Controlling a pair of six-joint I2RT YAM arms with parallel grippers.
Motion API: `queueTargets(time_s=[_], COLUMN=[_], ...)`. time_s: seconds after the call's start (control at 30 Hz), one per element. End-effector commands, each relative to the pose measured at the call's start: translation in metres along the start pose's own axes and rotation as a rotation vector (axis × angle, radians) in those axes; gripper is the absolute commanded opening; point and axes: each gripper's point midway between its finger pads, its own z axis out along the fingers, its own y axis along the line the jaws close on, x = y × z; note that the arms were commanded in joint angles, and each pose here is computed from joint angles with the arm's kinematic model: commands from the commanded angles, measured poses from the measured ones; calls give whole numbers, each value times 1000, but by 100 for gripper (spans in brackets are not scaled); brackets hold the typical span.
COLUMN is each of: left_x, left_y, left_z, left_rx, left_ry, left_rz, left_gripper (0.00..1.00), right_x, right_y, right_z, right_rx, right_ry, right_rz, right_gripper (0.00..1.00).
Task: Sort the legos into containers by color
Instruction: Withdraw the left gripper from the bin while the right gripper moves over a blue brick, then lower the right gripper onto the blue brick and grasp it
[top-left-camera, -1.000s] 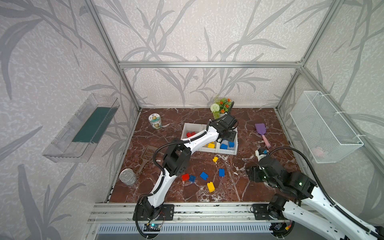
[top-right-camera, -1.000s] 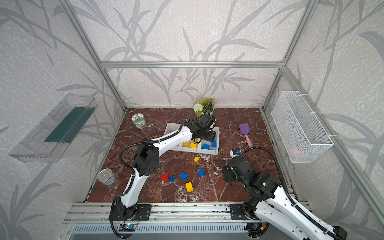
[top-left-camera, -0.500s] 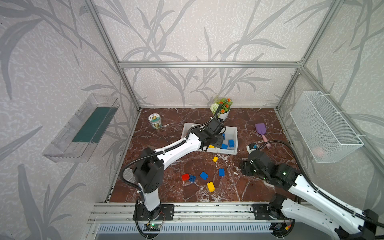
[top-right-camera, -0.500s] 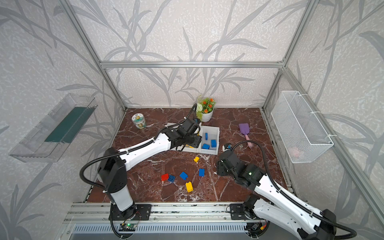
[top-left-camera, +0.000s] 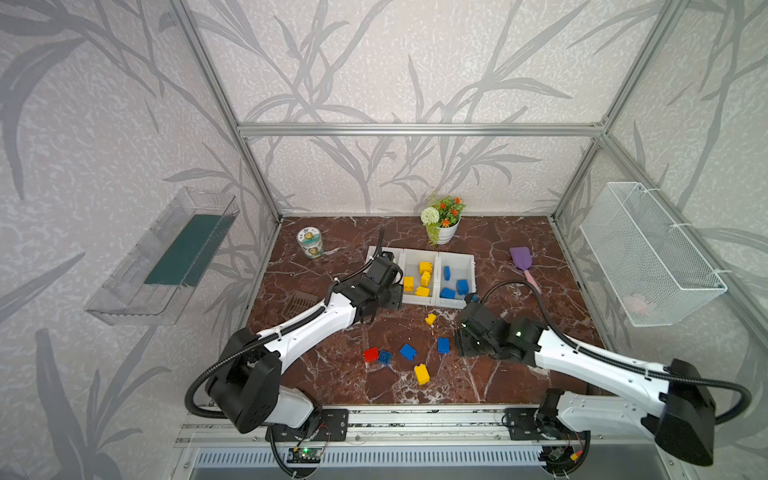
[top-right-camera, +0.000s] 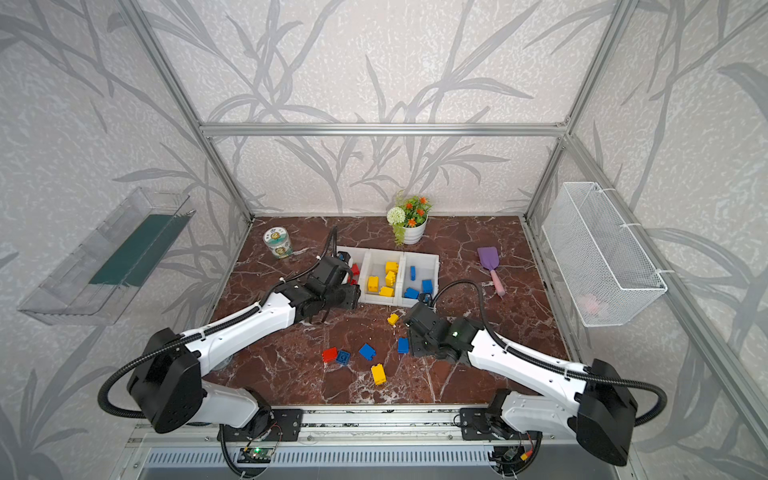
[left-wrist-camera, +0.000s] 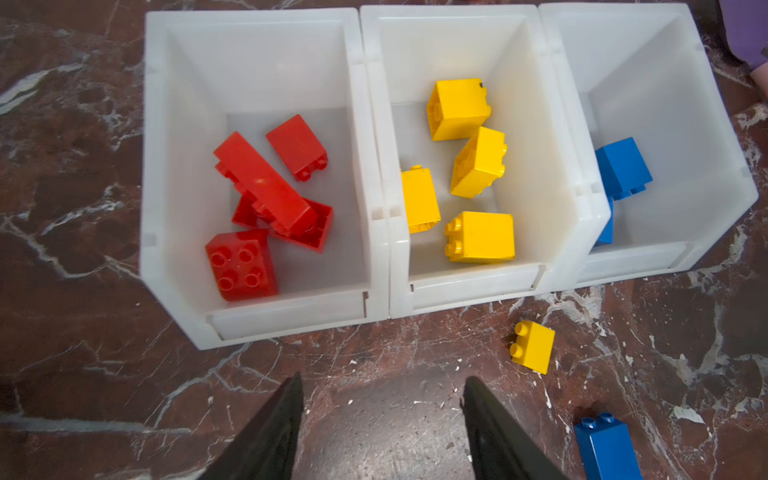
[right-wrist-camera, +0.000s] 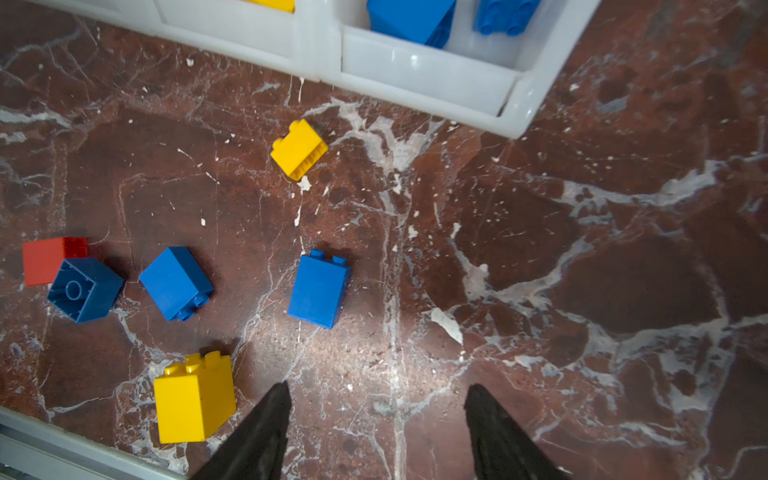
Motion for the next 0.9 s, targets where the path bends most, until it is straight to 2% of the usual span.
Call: queueTargets(time_s=[0.0,0.17,0.33,0.87], left_x=[6,24,34,39], left_y=[9,19,23,23], left_z=[-9,-14,-16,-15], left_rx=[14,15,19,29], left_ry=[-16,-8,0,7], left_rz=[-28,-50,-49,-55], left_gripper=[64,64,65,65], right_x=[-10,-9,-5,10], right_y=[19,37,44,40], right_z=[7,28,46,74], right_rx=[8,39,57,113], right_ry=[0,48,73,128], right_rz=[30,10,43,81], right_gripper=[67,67,64,54])
